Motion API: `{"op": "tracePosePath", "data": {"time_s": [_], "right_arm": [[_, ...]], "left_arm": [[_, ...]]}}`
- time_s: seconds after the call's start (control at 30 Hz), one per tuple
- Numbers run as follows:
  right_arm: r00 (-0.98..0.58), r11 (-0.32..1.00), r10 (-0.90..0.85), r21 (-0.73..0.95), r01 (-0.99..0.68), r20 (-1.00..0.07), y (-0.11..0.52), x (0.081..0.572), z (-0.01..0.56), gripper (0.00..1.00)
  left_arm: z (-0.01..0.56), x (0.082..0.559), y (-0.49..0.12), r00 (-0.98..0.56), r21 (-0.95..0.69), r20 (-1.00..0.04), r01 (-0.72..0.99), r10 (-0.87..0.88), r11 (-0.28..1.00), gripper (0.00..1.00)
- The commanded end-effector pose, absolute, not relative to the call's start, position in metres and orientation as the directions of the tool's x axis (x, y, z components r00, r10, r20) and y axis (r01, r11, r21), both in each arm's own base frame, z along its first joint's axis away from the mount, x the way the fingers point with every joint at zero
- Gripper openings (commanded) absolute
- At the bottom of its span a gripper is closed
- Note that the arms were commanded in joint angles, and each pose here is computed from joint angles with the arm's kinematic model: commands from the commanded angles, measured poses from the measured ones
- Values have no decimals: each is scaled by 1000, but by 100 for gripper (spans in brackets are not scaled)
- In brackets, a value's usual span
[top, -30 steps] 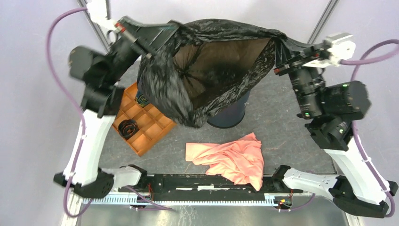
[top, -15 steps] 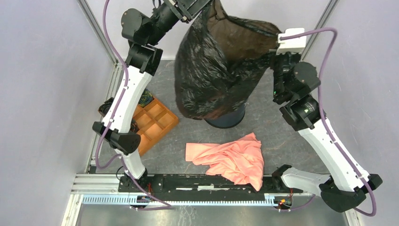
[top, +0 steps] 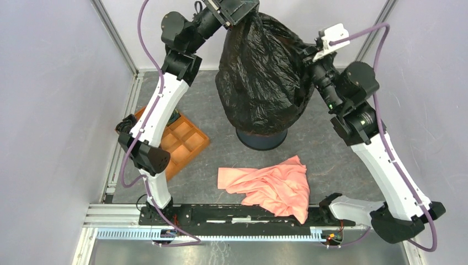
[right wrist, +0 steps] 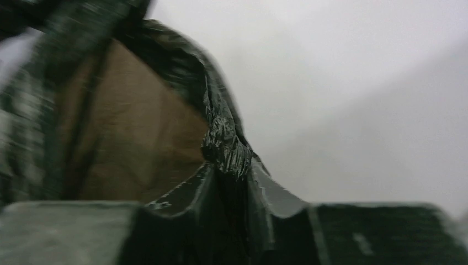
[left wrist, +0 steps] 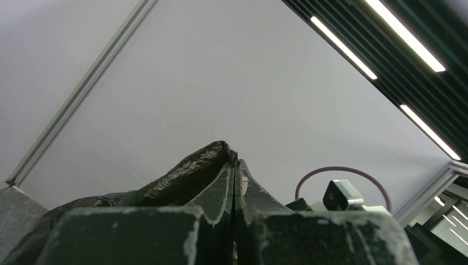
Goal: Put the trash bags into the trash bin
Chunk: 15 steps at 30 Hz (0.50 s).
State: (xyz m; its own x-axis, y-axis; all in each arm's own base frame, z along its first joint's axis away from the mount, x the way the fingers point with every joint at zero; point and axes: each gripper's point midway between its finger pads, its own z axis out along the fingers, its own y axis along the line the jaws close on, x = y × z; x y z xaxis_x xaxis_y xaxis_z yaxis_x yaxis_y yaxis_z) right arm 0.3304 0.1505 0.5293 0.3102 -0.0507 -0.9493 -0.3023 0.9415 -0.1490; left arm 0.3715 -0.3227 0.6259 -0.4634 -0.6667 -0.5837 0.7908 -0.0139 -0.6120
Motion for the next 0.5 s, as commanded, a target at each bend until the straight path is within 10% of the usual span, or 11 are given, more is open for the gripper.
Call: {"op": "tracePosePath", "data": {"time_s": [0.0,0.17,0.37,0.47], "right_arm": [[240,834,151,-7,-552,-959,195,312,553,33],[212,793,339,157,-589,-917,192,298,586,39],[162,733,467,278,-621,-869,195,293,613,14],[124,672,523,319,-668,-843,203,287,619,17]], "left_arm": [[620,377,-330,-454,-599,-601,801,-658,-5,2],[612,378,-328,-387,-564,-670,820,-633,96,2],[618,369,-328,-319,-494,-720,859,-617,133,2],[620,368,-328,-287,-473,-733,866,-616,160,2]]}}
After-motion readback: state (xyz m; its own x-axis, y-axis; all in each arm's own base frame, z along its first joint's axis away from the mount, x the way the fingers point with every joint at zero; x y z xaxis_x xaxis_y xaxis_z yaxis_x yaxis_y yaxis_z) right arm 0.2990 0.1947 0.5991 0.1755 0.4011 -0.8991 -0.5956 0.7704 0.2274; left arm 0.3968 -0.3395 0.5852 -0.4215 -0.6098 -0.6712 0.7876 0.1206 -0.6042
